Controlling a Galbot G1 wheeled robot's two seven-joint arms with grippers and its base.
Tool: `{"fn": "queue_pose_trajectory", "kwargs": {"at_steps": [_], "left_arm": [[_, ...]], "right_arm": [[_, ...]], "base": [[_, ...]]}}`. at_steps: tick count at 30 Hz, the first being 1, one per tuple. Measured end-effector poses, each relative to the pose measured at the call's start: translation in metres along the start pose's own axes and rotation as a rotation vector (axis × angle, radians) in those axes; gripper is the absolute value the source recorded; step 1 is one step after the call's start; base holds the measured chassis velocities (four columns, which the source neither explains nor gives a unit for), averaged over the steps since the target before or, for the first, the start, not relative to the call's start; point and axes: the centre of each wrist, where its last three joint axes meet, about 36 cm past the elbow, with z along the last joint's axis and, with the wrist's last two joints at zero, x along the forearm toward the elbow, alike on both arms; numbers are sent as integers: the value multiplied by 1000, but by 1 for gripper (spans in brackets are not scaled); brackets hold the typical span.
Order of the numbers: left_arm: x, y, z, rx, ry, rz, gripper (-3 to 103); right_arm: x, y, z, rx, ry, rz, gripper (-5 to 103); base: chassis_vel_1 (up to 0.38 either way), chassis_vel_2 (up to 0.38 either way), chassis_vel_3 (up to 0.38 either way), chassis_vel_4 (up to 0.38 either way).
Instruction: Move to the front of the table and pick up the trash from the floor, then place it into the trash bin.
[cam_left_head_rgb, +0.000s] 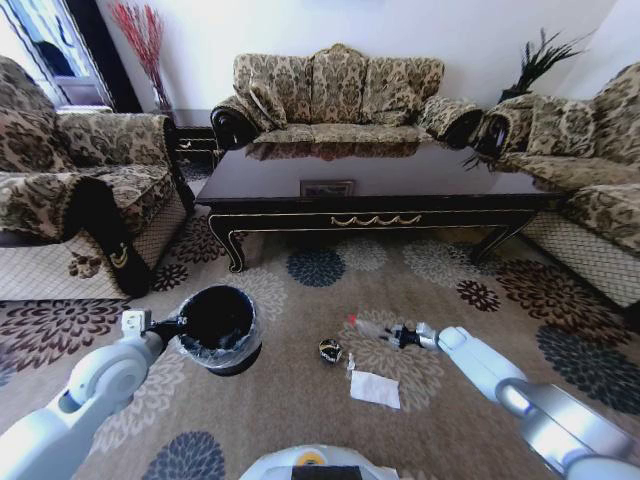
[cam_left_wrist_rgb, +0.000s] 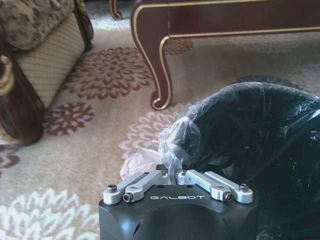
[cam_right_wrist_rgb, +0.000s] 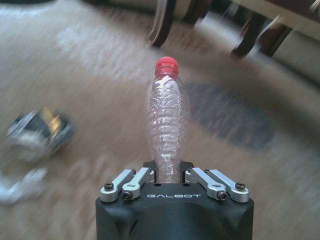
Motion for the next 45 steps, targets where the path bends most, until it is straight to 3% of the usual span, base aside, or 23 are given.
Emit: {"fn": "queue_pose_trajectory", "kwargs": {"at_steps": [1, 5, 6, 10, 11, 13, 16, 20, 21, 24, 30, 34, 39, 45], "left_arm": [[-1, -4, 3, 1, 6, 13, 3], [-3, -10, 7, 7, 15, 33, 3], [-3, -10, 7, 7, 15, 33, 3], [-8, -16, 13, 30, 19, 73, 3], [-8, -16, 13, 30, 19, 73, 3], [-10, -20, 15, 39, 21, 95, 3], [-11, -23, 16, 46, 20, 107, 3], [-11, -26, 18, 71, 14, 136, 3], [-11, -26, 18, 71, 14, 136, 3], [-11, -26, 18, 89, 13, 155, 3], [-12, -24, 16, 116, 16, 166, 3], [-16, -26, 15, 146, 32, 193, 3], [-21, -30, 17, 149, 51, 202, 3], [-26, -31, 15, 142, 74, 176, 3]], "right_arm": [[4, -4, -13, -3, -67, 68, 21], [15, -8, -41, -25, -190, 180, 21], [15, -8, -41, -25, -190, 180, 21], [23, -6, -96, -42, -398, 292, 21], [23, -6, -96, -42, -398, 292, 21], [20, 4, -139, -58, -525, 327, 21], [15, 18, -174, -105, -625, 341, 21], [-3, 59, -241, -197, -808, 288, 21], [-3, 59, -241, -197, -808, 288, 21], [-14, 95, -279, -242, -907, 191, 21], [-31, 137, -293, -214, -963, 91, 21], [-55, 170, -293, -147, -993, 22, 21], [-78, 190, -301, -152, -1021, -29, 21], [-101, 193, -312, -134, -1040, -78, 21]], "base": [[0, 0, 0, 0], [0, 0, 0, 0], [0, 0, 0, 0], [0, 0, 0, 0], [0, 0, 0, 0], [0, 0, 0, 0], [0, 0, 0, 0], [0, 0, 0, 0], [0, 0, 0, 0], [0, 0, 0, 0], [0, 0, 0, 0], [0, 0, 0, 0], [0, 0, 0, 0], [0, 0, 0, 0]]}}
